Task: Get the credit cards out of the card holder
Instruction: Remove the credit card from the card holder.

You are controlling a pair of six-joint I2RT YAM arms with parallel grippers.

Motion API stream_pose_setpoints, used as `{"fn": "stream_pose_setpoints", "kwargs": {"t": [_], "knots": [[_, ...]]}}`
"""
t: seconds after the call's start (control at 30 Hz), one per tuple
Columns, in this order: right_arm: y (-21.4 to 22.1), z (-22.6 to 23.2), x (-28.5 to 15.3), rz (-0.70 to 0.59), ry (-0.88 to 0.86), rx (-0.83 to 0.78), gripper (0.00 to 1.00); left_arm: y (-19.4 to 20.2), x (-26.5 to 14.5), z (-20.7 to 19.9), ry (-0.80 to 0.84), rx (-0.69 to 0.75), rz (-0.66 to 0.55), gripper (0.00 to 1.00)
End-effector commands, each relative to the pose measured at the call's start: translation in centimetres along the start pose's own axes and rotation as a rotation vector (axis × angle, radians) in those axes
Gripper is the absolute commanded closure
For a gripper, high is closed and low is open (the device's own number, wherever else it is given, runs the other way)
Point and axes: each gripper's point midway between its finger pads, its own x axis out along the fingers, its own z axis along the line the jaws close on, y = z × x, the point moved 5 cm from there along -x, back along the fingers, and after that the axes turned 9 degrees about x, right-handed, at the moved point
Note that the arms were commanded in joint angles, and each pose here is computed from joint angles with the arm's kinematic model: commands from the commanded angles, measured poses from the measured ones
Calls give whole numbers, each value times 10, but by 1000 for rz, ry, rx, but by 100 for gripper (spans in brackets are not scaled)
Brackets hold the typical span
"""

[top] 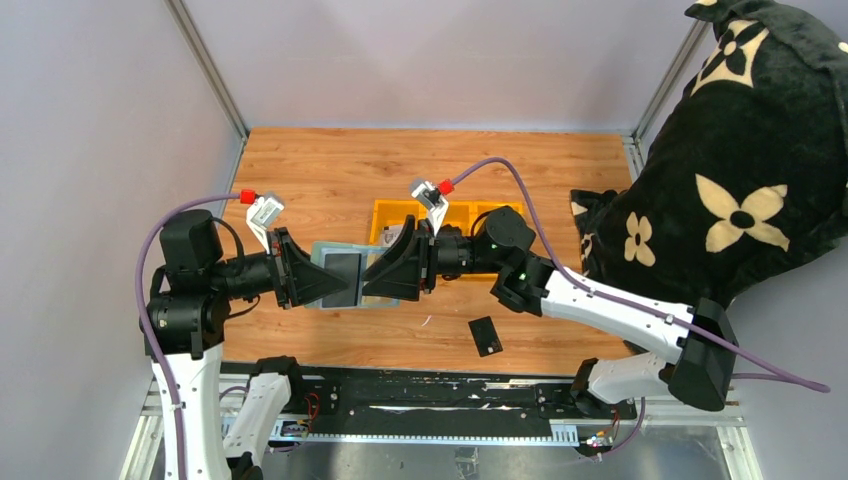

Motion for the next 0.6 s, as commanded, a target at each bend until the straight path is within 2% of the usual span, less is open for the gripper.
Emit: {"fn": "stream_pose_setpoints", "kwargs": {"t": [0.0, 0.37, 0.57], "knots": [[3, 4, 9, 10, -68, 19, 53, -4, -2, -13, 48, -24, -4, 95], [1, -7, 26, -21, -104, 85, 63, 0, -3, -15, 53, 8, -7, 90], [-3, -17, 32, -77, -64, 127, 78, 2, -3, -17, 103, 22, -4, 82]]}}
